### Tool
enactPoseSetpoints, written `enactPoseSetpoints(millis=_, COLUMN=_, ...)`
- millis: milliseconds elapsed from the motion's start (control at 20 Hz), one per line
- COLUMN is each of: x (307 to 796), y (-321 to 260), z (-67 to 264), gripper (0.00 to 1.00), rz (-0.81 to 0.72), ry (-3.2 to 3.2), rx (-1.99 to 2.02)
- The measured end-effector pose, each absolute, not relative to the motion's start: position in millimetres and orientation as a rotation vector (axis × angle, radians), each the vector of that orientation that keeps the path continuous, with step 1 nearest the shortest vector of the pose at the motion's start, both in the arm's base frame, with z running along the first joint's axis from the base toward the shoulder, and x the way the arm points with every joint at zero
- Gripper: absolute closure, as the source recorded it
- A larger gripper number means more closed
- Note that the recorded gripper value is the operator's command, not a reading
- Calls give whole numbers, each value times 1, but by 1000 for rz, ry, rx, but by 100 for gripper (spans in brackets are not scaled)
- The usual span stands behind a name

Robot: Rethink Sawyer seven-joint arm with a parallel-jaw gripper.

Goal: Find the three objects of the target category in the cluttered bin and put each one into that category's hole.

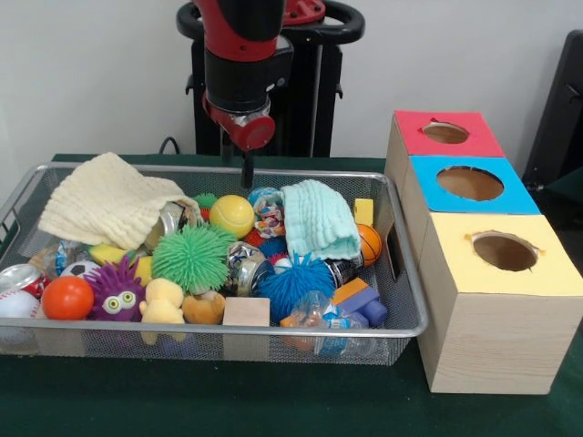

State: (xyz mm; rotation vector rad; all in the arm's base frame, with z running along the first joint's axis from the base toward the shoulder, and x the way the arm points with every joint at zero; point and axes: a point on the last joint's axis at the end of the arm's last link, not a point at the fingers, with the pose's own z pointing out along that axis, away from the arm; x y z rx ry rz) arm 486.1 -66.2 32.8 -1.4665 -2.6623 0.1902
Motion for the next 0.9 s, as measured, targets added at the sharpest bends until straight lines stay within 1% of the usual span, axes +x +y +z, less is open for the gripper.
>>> enactPoseSetpoints(millis=300, x=487, y=-51, z=39, gripper=0, rz=163, ry=-2675, rx=-1449)
enactPoseSetpoints(millis=900, x=495, y=-17, z=26, gripper=0, rz=102, ry=-2672, rx=-1404)
